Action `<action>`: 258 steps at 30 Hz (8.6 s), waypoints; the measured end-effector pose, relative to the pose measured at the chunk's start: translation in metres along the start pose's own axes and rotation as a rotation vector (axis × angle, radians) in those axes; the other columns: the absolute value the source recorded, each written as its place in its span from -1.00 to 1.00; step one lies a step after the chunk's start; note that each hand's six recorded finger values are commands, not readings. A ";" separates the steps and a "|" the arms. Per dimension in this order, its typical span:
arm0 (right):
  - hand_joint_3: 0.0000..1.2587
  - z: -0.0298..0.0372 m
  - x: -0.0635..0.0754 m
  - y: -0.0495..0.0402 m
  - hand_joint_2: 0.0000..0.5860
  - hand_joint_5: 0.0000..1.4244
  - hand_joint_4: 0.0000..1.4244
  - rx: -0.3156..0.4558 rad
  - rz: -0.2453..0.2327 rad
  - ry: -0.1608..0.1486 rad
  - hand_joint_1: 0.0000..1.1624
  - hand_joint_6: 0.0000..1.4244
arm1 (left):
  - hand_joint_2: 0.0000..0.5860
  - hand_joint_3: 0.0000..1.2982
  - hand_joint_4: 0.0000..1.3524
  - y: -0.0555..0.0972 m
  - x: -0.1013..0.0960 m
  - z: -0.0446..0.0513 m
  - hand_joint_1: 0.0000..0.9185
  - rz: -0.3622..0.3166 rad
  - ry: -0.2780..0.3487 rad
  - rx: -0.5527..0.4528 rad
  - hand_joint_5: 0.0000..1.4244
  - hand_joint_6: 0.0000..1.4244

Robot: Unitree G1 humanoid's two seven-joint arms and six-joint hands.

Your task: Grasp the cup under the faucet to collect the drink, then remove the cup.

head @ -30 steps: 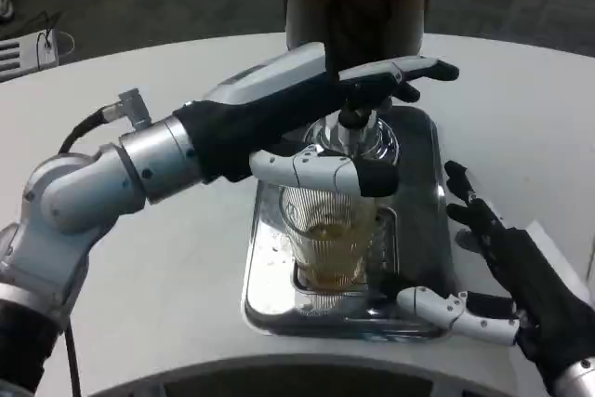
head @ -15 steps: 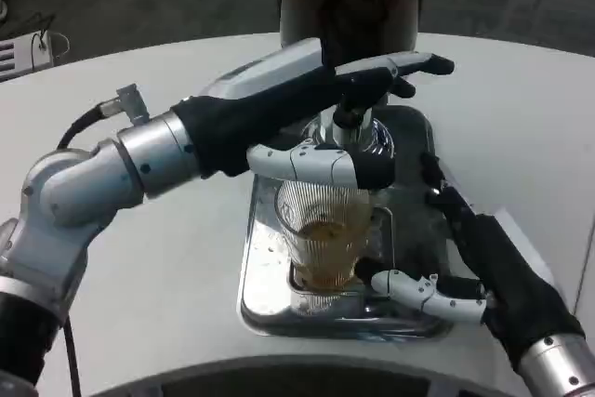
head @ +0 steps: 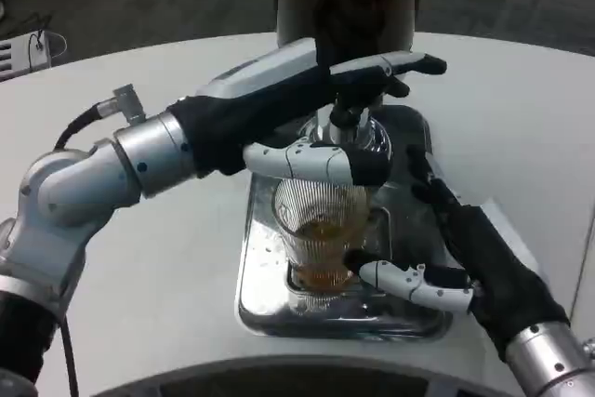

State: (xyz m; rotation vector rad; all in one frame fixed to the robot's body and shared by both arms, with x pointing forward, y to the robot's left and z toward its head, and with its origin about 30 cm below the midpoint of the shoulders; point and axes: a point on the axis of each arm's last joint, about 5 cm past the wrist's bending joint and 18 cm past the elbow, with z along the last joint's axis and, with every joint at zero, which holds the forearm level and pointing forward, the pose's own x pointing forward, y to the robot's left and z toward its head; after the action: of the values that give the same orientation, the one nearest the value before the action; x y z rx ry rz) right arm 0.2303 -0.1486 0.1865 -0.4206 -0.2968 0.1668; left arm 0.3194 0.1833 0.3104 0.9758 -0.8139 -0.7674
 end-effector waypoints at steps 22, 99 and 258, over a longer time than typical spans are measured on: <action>-1.00 0.0015 0.003 0.0027 -0.27 -0.93 -1.00 0.017 0.015 -0.017 0.38 -0.89 | -0.71 -0.75 -0.86 -0.020 -0.024 -0.0056 -1.00 0.251 -0.011 -0.059 -0.75 -0.62; -1.00 0.0042 0.042 0.0666 -0.35 -0.76 -0.88 0.034 -0.054 -0.045 0.48 -0.81 | -0.69 -0.71 -0.83 -0.068 -0.154 -0.0138 -1.00 0.242 0.592 -0.182 -0.72 -0.61; 0.71 0.0469 -0.089 -0.0085 -0.29 0.92 0.80 0.008 -0.060 -0.156 0.71 1.00 | -0.78 -1.00 -1.00 -0.098 -0.139 0.1041 -1.00 0.028 0.383 -0.002 -1.00 -1.00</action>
State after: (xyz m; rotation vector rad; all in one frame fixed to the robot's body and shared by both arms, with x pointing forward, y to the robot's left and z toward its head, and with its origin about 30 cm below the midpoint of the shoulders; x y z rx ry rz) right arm 0.1327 -0.1581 0.2090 -0.3911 -0.4618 0.1425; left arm 0.1454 0.2239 0.2230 1.0655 -0.4924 -0.5334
